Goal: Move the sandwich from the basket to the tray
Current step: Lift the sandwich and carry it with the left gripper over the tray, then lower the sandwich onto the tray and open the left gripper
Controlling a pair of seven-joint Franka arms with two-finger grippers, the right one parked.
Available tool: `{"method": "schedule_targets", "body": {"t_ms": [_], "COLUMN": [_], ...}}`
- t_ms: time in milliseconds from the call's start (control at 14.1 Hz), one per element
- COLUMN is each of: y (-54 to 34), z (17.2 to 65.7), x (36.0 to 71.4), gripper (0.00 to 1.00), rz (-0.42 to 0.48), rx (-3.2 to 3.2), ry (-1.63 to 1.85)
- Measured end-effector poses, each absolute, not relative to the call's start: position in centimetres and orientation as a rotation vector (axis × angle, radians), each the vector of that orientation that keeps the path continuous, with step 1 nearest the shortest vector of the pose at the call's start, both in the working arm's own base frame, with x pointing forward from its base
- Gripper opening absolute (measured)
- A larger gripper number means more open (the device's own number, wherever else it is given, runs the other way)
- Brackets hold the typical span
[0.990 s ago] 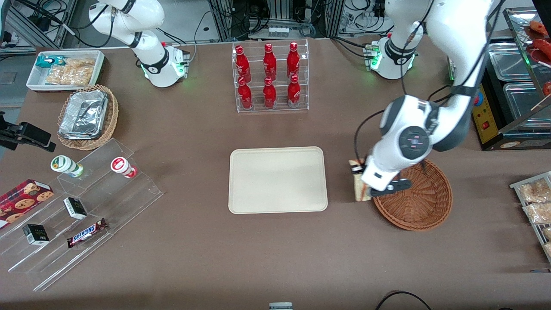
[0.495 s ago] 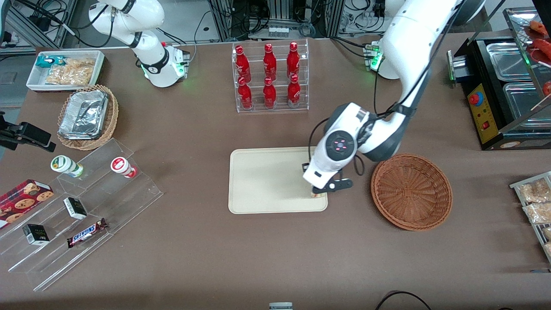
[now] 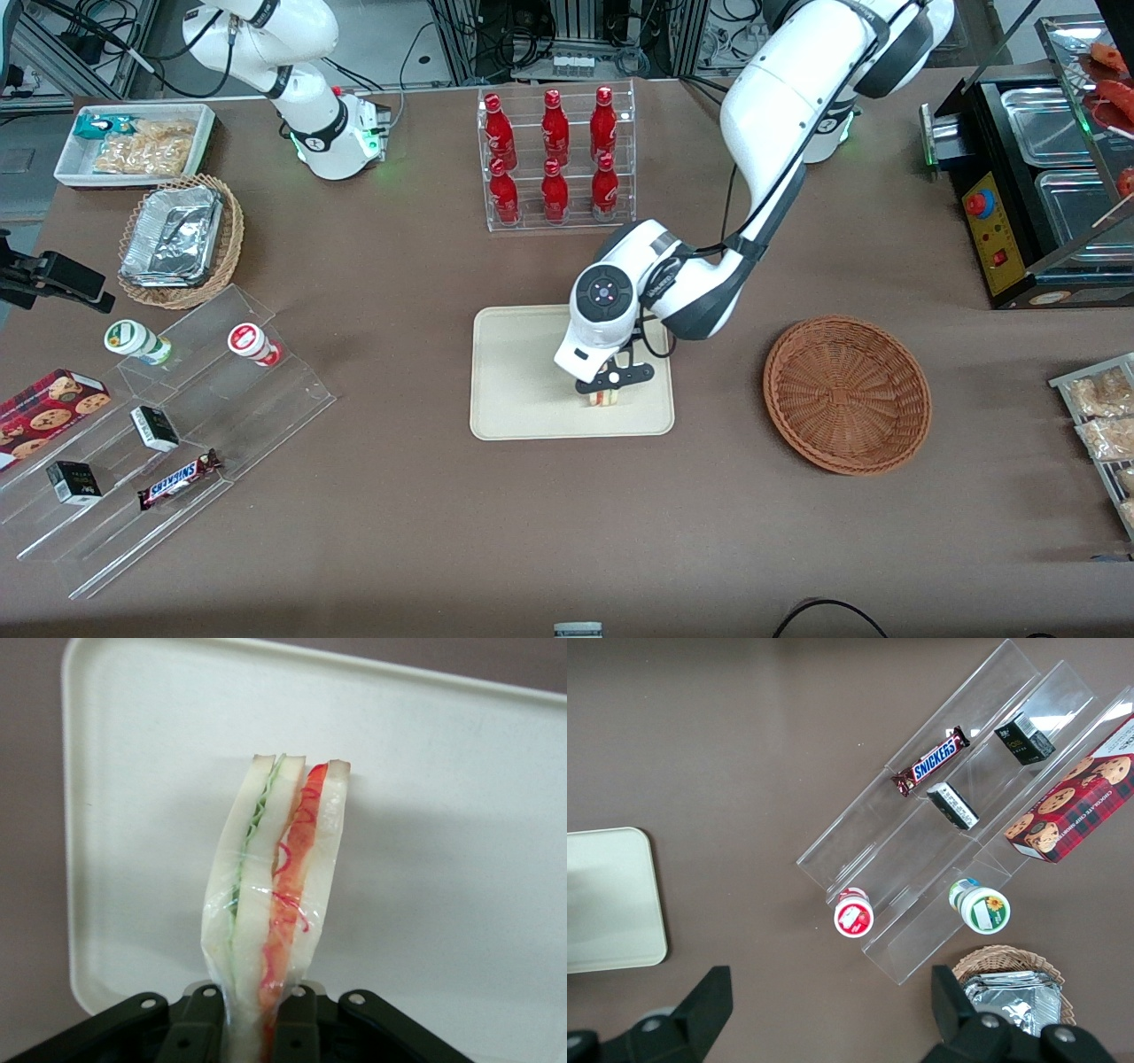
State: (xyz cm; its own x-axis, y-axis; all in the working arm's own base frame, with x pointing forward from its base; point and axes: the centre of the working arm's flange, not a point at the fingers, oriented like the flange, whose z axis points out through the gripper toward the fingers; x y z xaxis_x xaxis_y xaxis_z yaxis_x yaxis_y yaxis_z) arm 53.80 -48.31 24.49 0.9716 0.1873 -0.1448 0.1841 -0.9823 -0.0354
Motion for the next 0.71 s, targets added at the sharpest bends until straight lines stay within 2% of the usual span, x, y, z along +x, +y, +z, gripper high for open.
{"method": "schedule_targets", "body": {"t_ms": [212,495,707], "y": [-49.5,-49.8,-49.7], "z": [22.7,23.2,25.8], "x": [53.2,53.4,54.2], "gripper": [0.19,0.56,0.85], "rz": [0.253,0.239,0.192], "rx": [-3.092,-3.101,-3.114], "ry": [-0.271,-0.271,-0.274]}}
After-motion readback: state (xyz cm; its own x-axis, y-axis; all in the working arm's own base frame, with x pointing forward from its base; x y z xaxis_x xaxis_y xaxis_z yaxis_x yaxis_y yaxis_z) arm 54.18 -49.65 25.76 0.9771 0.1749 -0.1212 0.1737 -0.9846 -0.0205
